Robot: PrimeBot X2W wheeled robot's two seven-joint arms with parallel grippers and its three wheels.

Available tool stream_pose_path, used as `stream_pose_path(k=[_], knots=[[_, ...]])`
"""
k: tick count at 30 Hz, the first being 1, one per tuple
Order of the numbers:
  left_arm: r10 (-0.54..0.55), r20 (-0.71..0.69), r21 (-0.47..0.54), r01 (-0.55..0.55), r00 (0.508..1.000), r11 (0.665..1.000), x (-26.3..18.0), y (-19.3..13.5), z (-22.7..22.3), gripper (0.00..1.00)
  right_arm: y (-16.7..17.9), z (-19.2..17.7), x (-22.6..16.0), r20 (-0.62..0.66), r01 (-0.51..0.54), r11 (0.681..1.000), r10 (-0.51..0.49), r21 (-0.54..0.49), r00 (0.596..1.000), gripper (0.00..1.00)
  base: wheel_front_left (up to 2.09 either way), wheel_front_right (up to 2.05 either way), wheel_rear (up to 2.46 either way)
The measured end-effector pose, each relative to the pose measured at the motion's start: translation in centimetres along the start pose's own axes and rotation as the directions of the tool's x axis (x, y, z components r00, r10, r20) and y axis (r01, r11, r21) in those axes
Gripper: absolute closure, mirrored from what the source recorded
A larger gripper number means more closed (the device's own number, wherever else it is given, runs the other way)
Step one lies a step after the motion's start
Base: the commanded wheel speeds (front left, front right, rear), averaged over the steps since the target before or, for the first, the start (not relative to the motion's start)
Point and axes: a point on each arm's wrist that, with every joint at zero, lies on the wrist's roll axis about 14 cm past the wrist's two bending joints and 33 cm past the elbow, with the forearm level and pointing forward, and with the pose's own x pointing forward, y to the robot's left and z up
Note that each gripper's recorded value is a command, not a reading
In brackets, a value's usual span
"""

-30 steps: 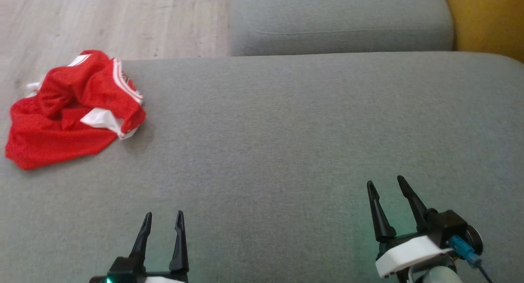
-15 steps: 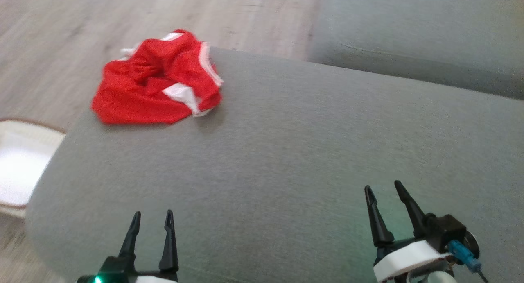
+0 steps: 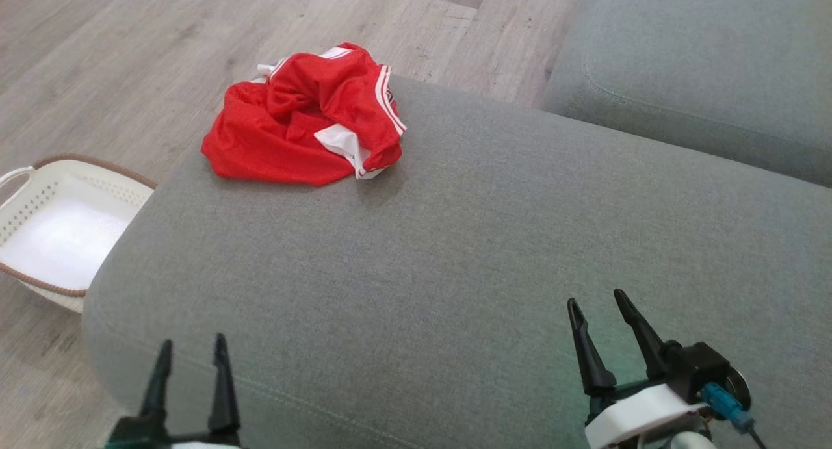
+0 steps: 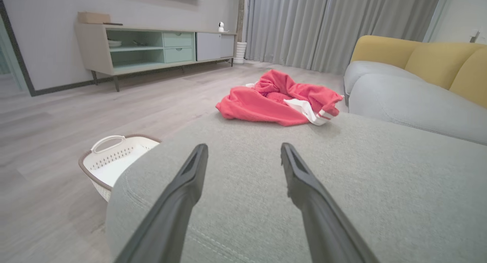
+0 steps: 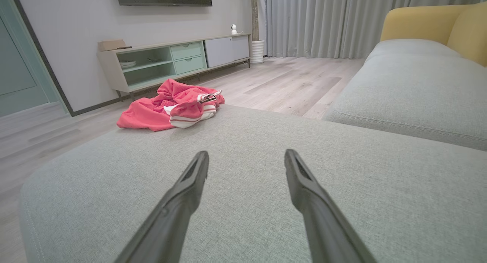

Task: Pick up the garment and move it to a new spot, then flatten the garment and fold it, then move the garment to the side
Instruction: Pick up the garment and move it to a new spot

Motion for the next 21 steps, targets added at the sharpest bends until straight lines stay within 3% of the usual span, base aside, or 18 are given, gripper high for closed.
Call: stream_pose_path(k=[4, 9, 16, 21], knots=[[0.009, 0.028, 0.038, -0.010, 1.000, 0.999, 0.6, 1.0, 1.7, 0.00, -0.7, -0.2, -0.1, -0.004, 0.021, 1.000, -0.021, -0.002, 1.000, 0.00, 0.00, 0.00, 0.00], [-0.002, 0.131, 0.088, -0.010, 0.991, 0.996, 2.5, 1.7, 7.1, 0.00, -1.8, -0.3, 0.0, -0.004, 0.044, 0.999, -0.044, -0.012, 0.999, 0.00, 0.00, 0.00, 0.00], [-0.043, 0.341, 0.228, -0.038, 0.939, 0.973, 10.2, 2.8, 20.3, 0.00, -3.3, 0.4, 2.3, 0.028, 0.053, 0.998, -0.052, -0.043, 0.998, 0.00, 0.00, 0.00, 0.00], [-0.036, 0.289, 0.244, -0.037, 0.957, 0.969, 16.0, 2.7, 22.0, 0.00, -5.1, 1.1, 4.4, 0.051, 0.068, 0.995, -0.065, -0.069, 0.997, 0.00, 0.00, 0.00, 0.00]])
